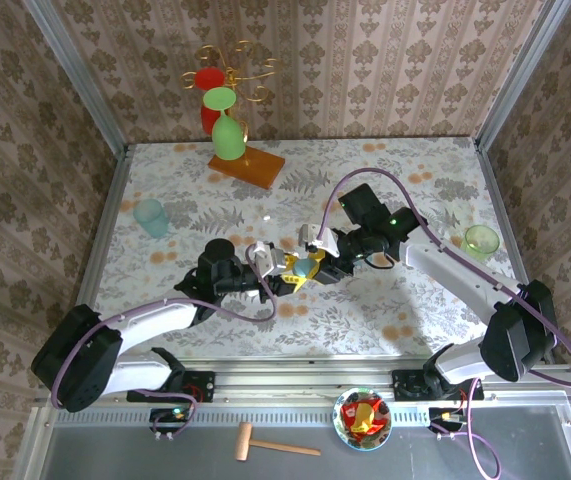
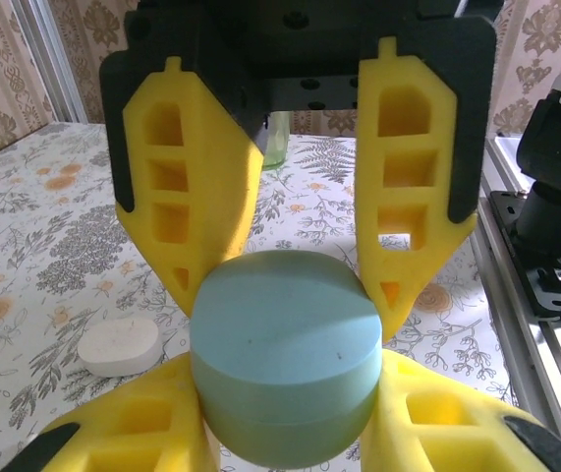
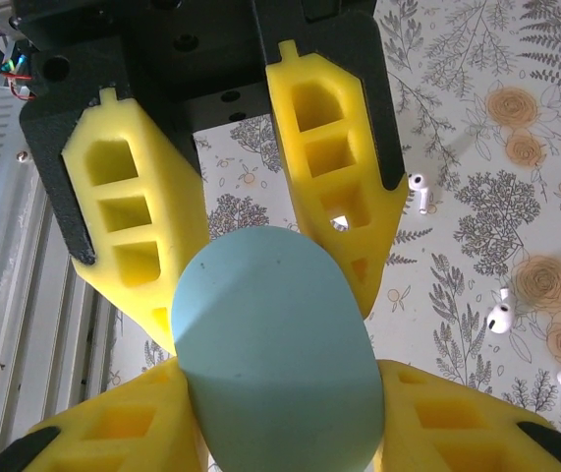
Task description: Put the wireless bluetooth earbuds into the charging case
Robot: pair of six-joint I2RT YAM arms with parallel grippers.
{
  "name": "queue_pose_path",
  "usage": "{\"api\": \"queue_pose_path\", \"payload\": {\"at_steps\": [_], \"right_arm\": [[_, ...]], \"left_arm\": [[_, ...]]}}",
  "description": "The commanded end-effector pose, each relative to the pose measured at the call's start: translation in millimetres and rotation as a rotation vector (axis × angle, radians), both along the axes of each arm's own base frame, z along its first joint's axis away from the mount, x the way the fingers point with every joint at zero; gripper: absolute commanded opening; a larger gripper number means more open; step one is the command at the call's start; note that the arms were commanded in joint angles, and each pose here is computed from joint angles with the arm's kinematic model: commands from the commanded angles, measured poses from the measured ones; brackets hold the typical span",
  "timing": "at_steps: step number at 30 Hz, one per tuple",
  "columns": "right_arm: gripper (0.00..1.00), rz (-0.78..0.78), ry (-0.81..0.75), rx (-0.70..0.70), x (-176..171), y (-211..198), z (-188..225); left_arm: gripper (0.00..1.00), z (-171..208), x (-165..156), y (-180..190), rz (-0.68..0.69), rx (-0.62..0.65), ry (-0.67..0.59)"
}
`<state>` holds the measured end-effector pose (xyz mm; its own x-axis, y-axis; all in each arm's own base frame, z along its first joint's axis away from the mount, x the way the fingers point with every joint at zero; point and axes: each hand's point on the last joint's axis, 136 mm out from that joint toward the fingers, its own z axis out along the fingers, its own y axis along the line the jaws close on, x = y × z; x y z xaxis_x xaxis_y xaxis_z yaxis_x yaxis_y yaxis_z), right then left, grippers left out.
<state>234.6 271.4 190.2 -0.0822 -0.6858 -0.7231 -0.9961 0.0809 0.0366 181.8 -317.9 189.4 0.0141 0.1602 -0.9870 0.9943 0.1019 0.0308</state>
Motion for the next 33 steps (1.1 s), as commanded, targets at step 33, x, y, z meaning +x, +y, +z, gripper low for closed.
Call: {"api": "queue_pose_path", "payload": {"at_steps": [33], "right_arm": [[0.56, -0.136, -0.058, 0.102, 21, -12, 25]], "left_arm": [[0.22, 9, -16, -1, -0.087, -0.039, -0.025]]}}
